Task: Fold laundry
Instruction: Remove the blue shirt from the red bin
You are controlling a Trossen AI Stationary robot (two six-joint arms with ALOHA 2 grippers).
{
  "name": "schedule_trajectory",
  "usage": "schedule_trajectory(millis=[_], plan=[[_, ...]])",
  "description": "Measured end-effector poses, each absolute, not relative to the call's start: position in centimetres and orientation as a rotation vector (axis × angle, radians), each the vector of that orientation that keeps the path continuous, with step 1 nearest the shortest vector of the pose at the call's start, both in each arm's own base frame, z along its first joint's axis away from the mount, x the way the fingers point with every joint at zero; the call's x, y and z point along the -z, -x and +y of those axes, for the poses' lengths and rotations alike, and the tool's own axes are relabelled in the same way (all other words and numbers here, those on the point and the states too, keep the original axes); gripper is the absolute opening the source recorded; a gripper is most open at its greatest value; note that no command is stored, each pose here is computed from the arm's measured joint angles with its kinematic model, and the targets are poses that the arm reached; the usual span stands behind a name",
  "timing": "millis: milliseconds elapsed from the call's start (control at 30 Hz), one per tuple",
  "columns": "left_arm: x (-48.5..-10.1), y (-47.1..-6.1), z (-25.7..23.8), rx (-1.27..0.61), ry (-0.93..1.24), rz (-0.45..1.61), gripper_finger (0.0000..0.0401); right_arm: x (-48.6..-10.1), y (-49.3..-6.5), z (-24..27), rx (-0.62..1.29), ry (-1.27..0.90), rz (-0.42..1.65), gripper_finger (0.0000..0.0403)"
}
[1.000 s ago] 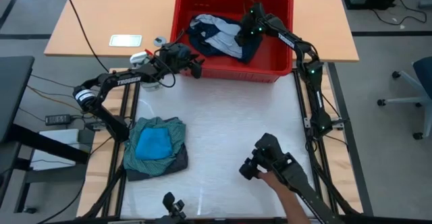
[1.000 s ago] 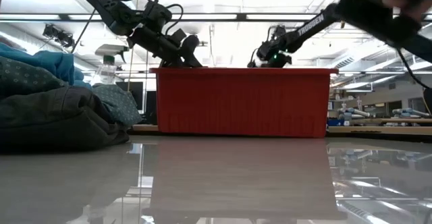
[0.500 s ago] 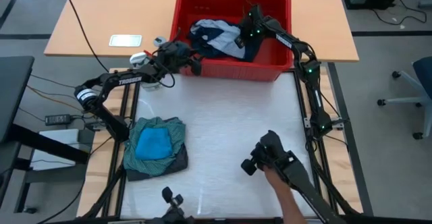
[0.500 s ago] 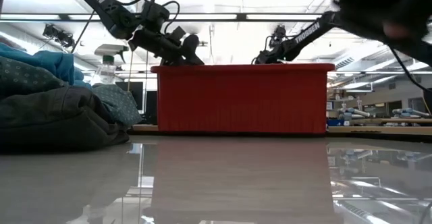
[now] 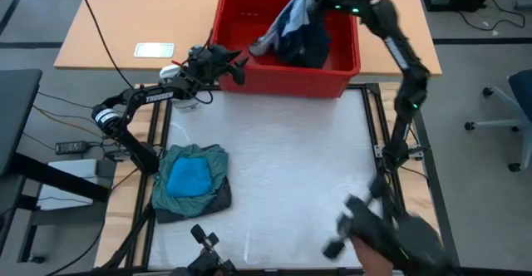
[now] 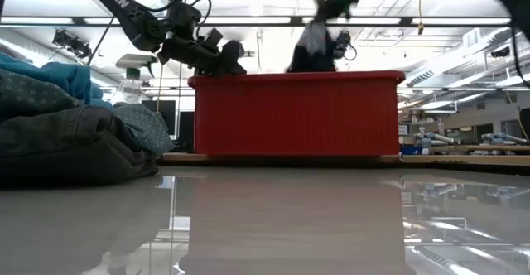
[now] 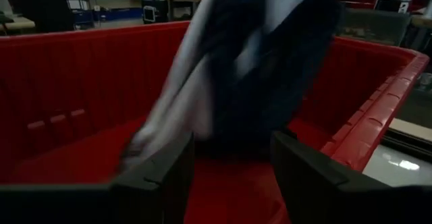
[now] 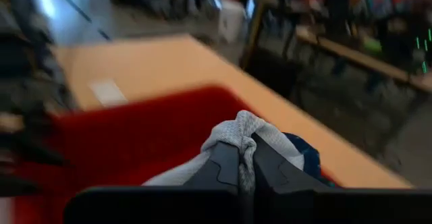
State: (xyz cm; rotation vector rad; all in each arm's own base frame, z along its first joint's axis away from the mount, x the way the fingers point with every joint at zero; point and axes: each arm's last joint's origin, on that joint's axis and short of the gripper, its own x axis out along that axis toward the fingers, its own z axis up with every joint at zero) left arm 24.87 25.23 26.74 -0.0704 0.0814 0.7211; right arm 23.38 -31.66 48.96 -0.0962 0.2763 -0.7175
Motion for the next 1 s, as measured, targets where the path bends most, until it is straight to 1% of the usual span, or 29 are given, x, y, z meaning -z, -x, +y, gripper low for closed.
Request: schedule_trajectory(millis=[100,200,300,400,500,633,700,767,833,933,1000], plan=[[-26.9,-25.0,25.2,-0.714,0.026,0.084,0.0198,-52.2,-22.1,-27.2,0.655,0.136,0.220,0.0010],[-27.4,-25.0,24.7,-0.663,0.016,0.066,0.0198,-54.6,-21.0,-23.2,0.530,0.171,0.155,0.0010],[-28.5,-25.3,23.6,-0.609,0.000,0.027,0.0198,-56.8,-19.8,-19.2,0.350,0.217,0.066,0.0010],[-29.5,-25.7,22.4,-0.572,-0.016,-0.004,0.0198,-57.9,-18.5,-15.9,0.121,0.231,0.019,0.0010],[-30.1,-26.1,21.4,-0.547,-0.025,-0.031,0.0198,-57.4,-17.7,-13.7,-0.168,0.153,0.053,0.0010],[-30.8,-27.3,19.4,-0.473,0.030,-0.076,0.0198,-56.2,-17.1,-11.2,-0.489,-0.069,0.136,0.0010],[-30.9,-27.9,18.3,-0.433,0.074,-0.093,0.0198,-55.5,-16.7,-9.7,-0.563,-0.163,0.202,0.0010],[-31.0,-28.6,17.2,-0.394,0.098,-0.099,0.0198,-54.4,-16.5,-8.4,-0.583,-0.212,0.298,0.0010],[-30.9,-29.4,15.8,-0.349,0.104,-0.095,0.0198,-53.3,-16.7,-7.1,-0.610,-0.222,0.402,0.0010],[-30.9,-30.3,13.9,-0.288,0.108,-0.082,0.0198,-52.1,-18.4,-5.5,-0.693,-0.223,0.473,0.0010],[-30.7,-30.8,12.9,-0.288,0.116,-0.059,0.0198,-51.3,-19.2,-4.7,-0.741,-0.221,0.509,0.0011]])
